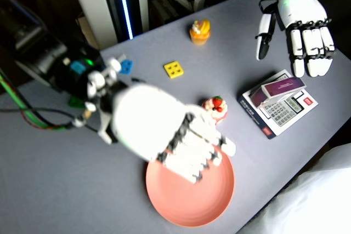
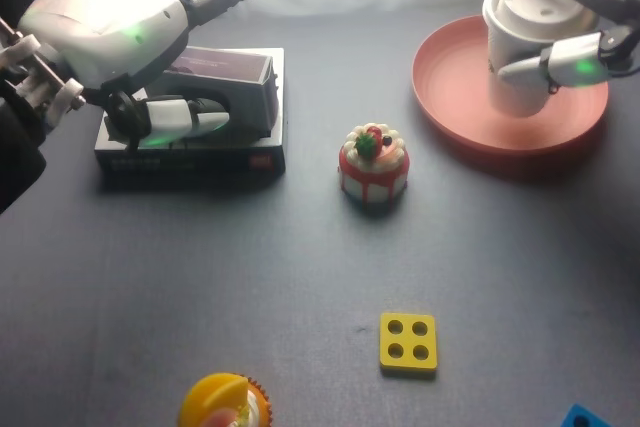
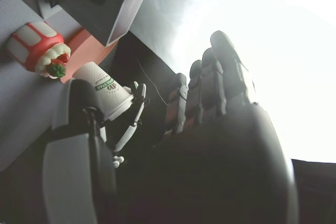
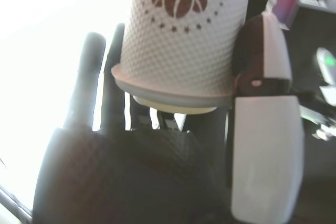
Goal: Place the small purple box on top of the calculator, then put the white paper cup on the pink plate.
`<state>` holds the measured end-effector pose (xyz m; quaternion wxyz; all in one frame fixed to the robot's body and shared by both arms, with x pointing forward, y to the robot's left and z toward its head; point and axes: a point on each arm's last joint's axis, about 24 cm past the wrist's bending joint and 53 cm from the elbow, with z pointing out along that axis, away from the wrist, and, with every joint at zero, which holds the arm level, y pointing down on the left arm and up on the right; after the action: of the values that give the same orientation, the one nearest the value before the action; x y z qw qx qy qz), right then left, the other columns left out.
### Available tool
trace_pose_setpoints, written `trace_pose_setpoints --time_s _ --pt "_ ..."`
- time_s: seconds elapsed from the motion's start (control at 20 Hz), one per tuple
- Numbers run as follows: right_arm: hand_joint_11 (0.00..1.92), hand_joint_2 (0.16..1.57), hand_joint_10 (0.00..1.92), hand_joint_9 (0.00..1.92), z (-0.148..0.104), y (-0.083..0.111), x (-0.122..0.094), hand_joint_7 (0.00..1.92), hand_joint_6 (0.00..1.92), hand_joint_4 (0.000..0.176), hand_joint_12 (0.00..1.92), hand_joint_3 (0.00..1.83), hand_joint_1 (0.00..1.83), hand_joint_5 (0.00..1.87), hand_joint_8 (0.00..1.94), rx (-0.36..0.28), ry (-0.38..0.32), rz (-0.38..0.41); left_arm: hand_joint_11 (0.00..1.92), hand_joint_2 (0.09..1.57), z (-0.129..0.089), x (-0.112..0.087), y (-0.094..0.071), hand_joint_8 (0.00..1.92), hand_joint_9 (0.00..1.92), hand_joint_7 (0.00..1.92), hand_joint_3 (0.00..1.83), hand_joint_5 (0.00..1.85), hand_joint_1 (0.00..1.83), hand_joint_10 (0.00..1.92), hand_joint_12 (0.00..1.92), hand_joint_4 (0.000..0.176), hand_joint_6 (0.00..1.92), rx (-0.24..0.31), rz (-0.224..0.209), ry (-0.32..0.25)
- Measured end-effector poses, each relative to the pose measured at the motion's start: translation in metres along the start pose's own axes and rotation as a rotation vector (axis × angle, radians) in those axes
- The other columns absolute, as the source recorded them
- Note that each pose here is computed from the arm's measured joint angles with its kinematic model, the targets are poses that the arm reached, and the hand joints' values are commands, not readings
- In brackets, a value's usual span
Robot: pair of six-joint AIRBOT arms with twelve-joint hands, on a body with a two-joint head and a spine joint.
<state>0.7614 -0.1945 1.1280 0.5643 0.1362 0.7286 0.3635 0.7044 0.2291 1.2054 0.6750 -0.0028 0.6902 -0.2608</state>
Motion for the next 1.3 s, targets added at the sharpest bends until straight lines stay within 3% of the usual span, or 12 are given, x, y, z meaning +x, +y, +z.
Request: trace_pose_setpoints --time_s 0.05,0.2,0.35,0.55,0.7,0.8,0.9,0.95,1.0,1.15,1.25,1.3 --pt "0.0 1.13 1.48 0.21 0.004 -0.005 -0.001 0.22 0.5 0.0 1.92 0.0 1.07 0.34 0.93 0.017 -0.004 0.015 0.0 1.08 0.002 0.0 0.0 0.0 0.08 0.06 0.0 0.13 0.78 0.02 0.67 0.078 0.0 0.006 -0.012 -0.001" --pt "0.06 1.13 1.41 0.22 0.01 -0.019 0.002 0.15 0.57 0.0 1.84 0.0 1.14 0.25 0.85 0.062 0.002 0.046 0.0 1.06 0.004 -0.001 0.002 0.0 0.08 0.07 0.0 0.12 0.73 0.0 0.71 0.105 0.0 0.011 -0.037 -0.007" --pt "0.08 1.14 1.2 0.21 0.011 -0.027 -0.003 0.18 0.4 0.0 1.77 0.0 1.1 0.32 0.48 0.084 -0.009 0.061 0.0 1.08 0.005 0.001 -0.005 0.0 0.01 0.01 0.0 0.1 0.74 0.01 0.49 0.11 0.0 0.033 -0.024 -0.007" --pt "0.11 1.14 1.45 0.23 0.012 -0.03 -0.006 0.21 0.38 0.0 1.86 0.0 1.13 0.31 0.58 0.094 -0.019 0.074 0.0 1.09 0.006 0.001 -0.008 0.0 0.03 0.04 0.0 0.13 0.77 0.01 0.46 0.121 0.0 0.042 -0.021 -0.009" --pt "0.0 1.15 1.38 0.3 0.013 -0.028 -0.005 0.26 0.47 0.0 1.8 0.0 1.19 0.31 0.61 0.088 -0.025 0.085 0.0 1.1 0.006 0.001 -0.008 0.0 0.04 0.02 0.0 0.12 0.74 0.01 0.58 0.132 0.0 0.041 -0.023 -0.011" --pt "0.0 1.15 1.23 0.17 0.014 -0.027 -0.006 0.35 0.56 0.0 1.64 0.0 1.15 0.21 0.81 0.085 -0.031 0.088 0.0 1.12 0.006 0.001 -0.008 0.0 0.03 0.01 0.0 0.12 0.78 0.0 0.53 0.128 0.0 0.042 -0.022 -0.01" --pt "0.0 1.15 1.22 0.17 0.014 -0.027 -0.007 0.34 0.57 0.0 1.69 0.0 1.13 0.18 0.81 0.085 -0.036 0.094 0.0 1.12 0.006 0.001 -0.008 0.0 0.04 0.01 0.0 0.12 0.79 0.01 0.51 0.134 0.0 0.042 -0.022 -0.011" --pt "0.0 1.15 1.24 0.13 0.014 -0.027 -0.007 0.29 0.74 0.0 1.77 0.0 1.09 0.13 0.7 0.084 -0.038 0.094 0.0 1.11 0.006 0.001 -0.008 0.0 0.04 0.0 0.0 0.11 0.76 0.0 0.57 0.125 0.0 0.042 -0.023 -0.011" --pt "0.0 1.14 1.25 0.11 0.014 -0.027 -0.008 0.29 0.74 0.011 1.8 0.0 1.09 0.09 0.69 0.083 -0.039 0.095 0.0 1.11 0.007 0.002 -0.009 0.0 0.05 0.01 0.0 0.11 0.77 0.01 0.57 0.128 0.0 0.044 -0.024 -0.012" --pt "0.0 1.13 1.12 0.1 0.014 -0.026 -0.008 0.38 0.57 0.0 1.63 0.0 1.09 0.12 0.69 0.082 -0.039 0.096 0.0 1.11 0.007 0.002 -0.01 0.0 0.03 0.02 0.0 0.1 0.78 0.01 0.44 0.125 0.0 0.048 -0.026 -0.013" --pt "0.0 1.12 1.08 0.06 0.014 -0.028 -0.008 0.22 0.49 0.014 1.63 0.0 1.06 0.11 0.48 0.086 -0.043 0.106 0.0 1.11 0.007 0.002 -0.01 0.0 0.03 0.02 0.0 0.1 0.76 0.01 0.44 0.127 0.0 0.047 -0.026 -0.014" --pt "0.0 1.11 0.91 0.02 0.013 -0.028 -0.008 0.15 0.35 0.014 1.56 0.0 1.0 0.17 0.13 0.089 -0.044 0.11 0.0 1.12 0.007 0.003 -0.011 0.0 0.02 0.0 0.0 0.1 0.76 0.01 0.43 0.112 0.0 0.048 -0.027 -0.013"
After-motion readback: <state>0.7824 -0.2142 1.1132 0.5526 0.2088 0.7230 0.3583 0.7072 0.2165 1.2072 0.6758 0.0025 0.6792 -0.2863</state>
